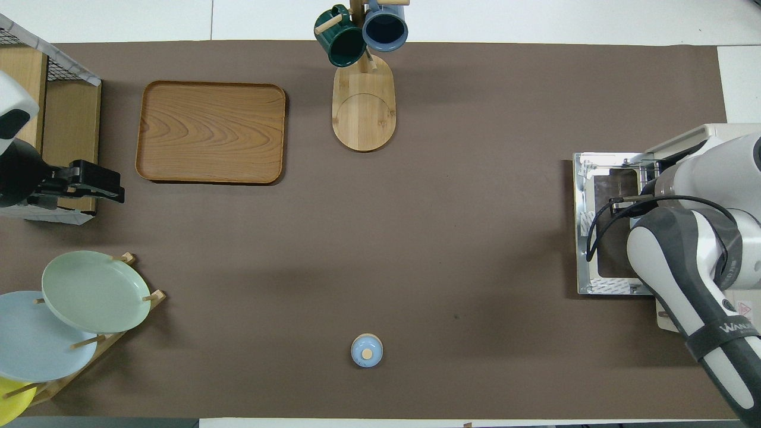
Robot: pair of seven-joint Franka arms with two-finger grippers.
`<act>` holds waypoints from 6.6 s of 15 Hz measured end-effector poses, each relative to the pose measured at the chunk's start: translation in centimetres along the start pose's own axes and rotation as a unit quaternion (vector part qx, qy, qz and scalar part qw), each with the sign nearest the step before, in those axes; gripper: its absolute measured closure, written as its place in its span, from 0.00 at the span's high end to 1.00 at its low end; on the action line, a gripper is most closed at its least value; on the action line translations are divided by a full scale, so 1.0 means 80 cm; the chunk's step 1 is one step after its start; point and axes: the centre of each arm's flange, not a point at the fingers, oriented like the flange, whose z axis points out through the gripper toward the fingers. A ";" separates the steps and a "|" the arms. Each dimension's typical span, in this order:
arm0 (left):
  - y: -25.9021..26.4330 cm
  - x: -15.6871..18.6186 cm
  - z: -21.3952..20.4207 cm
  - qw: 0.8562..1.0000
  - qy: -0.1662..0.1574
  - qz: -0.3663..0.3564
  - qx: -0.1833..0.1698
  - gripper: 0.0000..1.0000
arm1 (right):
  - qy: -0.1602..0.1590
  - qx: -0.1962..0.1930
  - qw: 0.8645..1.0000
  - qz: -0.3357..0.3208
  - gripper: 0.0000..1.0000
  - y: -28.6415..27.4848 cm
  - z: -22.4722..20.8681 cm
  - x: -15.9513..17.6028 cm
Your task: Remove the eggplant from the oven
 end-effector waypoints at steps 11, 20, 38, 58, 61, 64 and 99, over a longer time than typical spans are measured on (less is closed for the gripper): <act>0.002 0.000 0.000 1.000 0.000 0.001 0.000 1.00 | -0.010 0.001 1.000 0.000 0.32 0.014 0.011 -0.008; 0.002 0.000 0.000 1.000 0.000 0.002 0.000 1.00 | -0.006 0.001 1.000 -0.016 0.03 0.011 0.008 -0.015; -0.001 0.000 0.000 1.000 0.000 -0.001 0.000 1.00 | 0.048 -0.099 0.993 -0.037 0.03 -0.383 -0.123 -0.054; -0.002 0.005 -0.004 1.000 0.017 -0.002 -0.002 1.00 | 0.119 0.036 0.992 0.007 0.03 -0.699 -0.014 -0.079; -0.002 0.005 -0.004 1.000 0.019 -0.002 -0.002 1.00 | 0.121 0.048 0.991 0.008 0.08 -0.701 -0.007 -0.080; -0.002 0.005 -0.005 1.000 0.019 -0.002 -0.002 1.00 | 0.127 0.055 0.990 0.009 0.35 -0.703 -0.019 -0.078; 0.423 -0.015 0.348 0.809 -0.007 -0.587 -0.035 1.00 | -0.008 -0.064 0.997 0.030 0.04 -0.134 0.093 0.001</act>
